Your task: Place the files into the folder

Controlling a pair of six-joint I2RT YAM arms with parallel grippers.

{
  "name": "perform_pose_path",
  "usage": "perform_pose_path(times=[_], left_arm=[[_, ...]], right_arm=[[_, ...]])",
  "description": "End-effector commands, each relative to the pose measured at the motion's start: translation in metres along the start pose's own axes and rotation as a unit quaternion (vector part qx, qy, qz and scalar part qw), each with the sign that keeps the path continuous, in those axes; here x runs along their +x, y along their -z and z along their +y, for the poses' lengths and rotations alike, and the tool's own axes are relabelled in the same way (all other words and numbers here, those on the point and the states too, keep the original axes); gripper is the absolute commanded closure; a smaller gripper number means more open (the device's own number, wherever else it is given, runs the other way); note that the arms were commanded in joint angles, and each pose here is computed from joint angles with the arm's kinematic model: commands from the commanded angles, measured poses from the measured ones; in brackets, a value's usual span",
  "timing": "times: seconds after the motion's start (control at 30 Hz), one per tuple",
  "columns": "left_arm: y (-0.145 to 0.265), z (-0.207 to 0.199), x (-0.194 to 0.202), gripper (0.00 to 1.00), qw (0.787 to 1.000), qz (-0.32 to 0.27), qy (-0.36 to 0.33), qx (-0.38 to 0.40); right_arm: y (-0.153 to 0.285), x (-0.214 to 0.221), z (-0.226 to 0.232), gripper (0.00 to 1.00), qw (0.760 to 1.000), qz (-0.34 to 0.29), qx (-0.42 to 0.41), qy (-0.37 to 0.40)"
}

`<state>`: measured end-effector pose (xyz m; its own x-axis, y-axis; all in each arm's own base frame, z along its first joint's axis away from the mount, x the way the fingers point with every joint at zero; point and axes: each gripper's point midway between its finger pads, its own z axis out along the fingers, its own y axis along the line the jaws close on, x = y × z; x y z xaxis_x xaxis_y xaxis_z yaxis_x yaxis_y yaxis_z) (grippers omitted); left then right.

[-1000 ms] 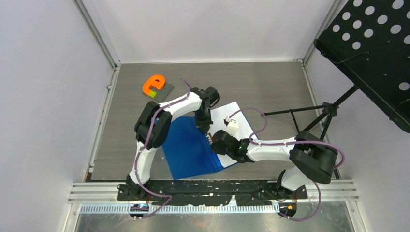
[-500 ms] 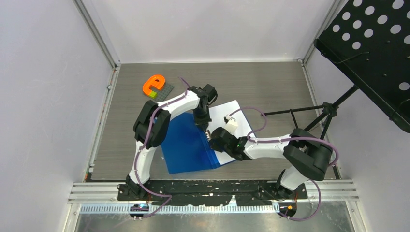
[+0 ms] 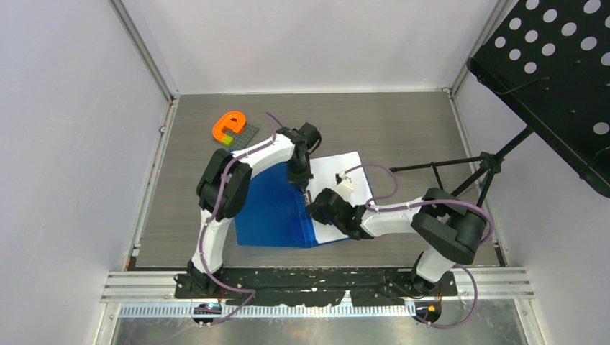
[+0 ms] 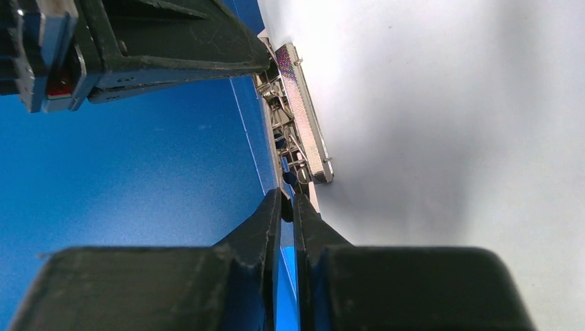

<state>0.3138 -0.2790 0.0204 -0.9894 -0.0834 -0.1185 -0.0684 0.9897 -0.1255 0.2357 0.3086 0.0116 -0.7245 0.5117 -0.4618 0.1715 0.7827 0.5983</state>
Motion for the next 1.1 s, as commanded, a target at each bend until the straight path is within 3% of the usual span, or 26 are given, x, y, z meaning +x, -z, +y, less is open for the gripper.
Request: perform_pose_path(times=[0.0,0.2,0.5,0.93,1.07], left_arm=[[-0.021,0.032,0.022,1.0,0.997,0.035,-0.022,-0.063],[-0.004,0.023,0.022,0.98,0.999,0.018,-0.022,-0.03],[0.012,0.009,0.02,0.79,1.0,0.008,-0.024,0.013],[0.011,-0.002,0.025,0.8,0.999,0.012,-0.027,0.02],[0.0,0.001,0.028,0.85,1.0,0.016,-0.012,-0.003]], right_arm=[[0.037,0.028,-0.166,0.95,0.951,0.081,0.263,0.141],[0.03,0.024,-0.157,0.95,0.949,0.086,0.263,0.153],[0.027,0.027,-0.165,0.95,0.948,0.097,0.266,0.145],[0.024,0.028,-0.162,0.95,0.951,0.101,0.256,0.142],[0.025,0.024,-0.158,0.95,0.953,0.099,0.25,0.142]])
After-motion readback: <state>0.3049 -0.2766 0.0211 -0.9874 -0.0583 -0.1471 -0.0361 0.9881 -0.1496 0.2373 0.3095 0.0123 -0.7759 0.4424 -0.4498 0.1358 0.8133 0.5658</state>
